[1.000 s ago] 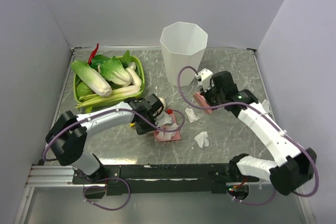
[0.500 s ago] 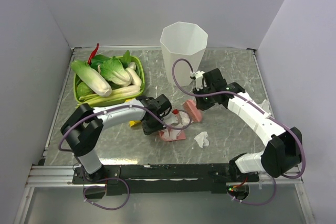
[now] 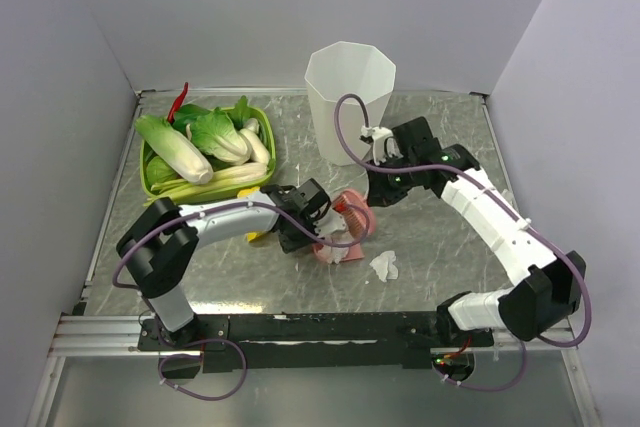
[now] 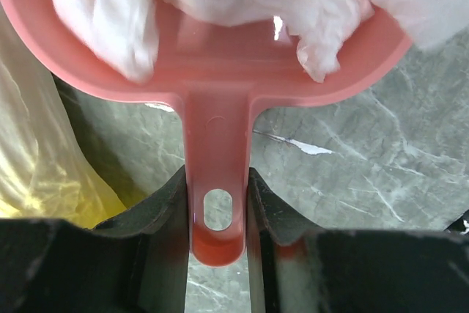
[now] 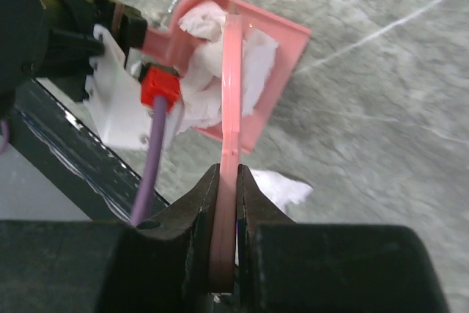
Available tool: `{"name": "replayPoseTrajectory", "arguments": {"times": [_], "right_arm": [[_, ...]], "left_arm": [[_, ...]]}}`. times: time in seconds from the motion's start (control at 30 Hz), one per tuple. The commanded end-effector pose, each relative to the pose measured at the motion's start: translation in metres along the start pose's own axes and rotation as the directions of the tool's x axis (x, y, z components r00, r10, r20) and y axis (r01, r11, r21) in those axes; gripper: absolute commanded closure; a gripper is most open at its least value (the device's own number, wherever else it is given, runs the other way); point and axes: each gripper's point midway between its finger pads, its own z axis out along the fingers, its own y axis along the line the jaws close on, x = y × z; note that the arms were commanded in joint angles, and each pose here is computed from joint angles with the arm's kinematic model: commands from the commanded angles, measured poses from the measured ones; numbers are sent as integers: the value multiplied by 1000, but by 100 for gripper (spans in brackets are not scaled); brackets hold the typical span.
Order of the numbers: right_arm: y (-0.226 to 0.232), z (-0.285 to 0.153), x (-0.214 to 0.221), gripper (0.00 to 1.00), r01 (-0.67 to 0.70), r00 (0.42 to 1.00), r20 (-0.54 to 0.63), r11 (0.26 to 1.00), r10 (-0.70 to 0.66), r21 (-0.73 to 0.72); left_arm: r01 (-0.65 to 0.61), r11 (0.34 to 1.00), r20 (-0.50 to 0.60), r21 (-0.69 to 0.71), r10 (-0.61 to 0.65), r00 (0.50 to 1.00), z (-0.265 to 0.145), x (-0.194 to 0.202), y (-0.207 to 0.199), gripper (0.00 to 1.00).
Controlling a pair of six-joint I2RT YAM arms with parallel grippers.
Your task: Sweep away the paper scraps from the table
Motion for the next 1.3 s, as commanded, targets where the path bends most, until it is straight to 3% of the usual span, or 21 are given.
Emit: {"name": "replayPoseTrajectory", "arguments": {"times": [0.0,0.07,0.23,0.4,0.57,0.67,0.87,1.1,1.27], "right_arm": [[-3,-59,-17,100,132,989,47,986,-137,104],[-7,-70,-11,100,146,989,18,980,-150,132],[-29,-111,-29,100,103,984,113,951,-141,290],[-71,-135,-35,100,-22,962,255,910,-93,414],[-114,-130,-26,100,-119,948,315,869,-44,480],[-146,-131,-10,100,-289,926,356,837,122,465],[-182,-137,15,100,-452,872,401,780,282,432],[-181,-132,24,100,-528,826,423,773,372,351],[-171,-120,33,100,-563,804,414,773,428,294]], "left_arm": [[-5,997,167,-79,18,986,-22,-28,13,99],[-12,994,204,-106,33,978,-29,-36,19,99],[-8,992,299,-125,46,953,-48,-62,25,99],[-38,989,318,-144,83,944,-60,-67,28,99],[-56,988,293,-146,97,951,-71,-79,37,99],[-48,990,322,-134,90,942,-85,-96,40,99],[-19,990,360,-139,68,930,-115,-134,54,99],[100,984,452,-149,-22,892,-166,-190,76,99],[154,973,499,-173,-48,865,-182,-216,94,99]]}}
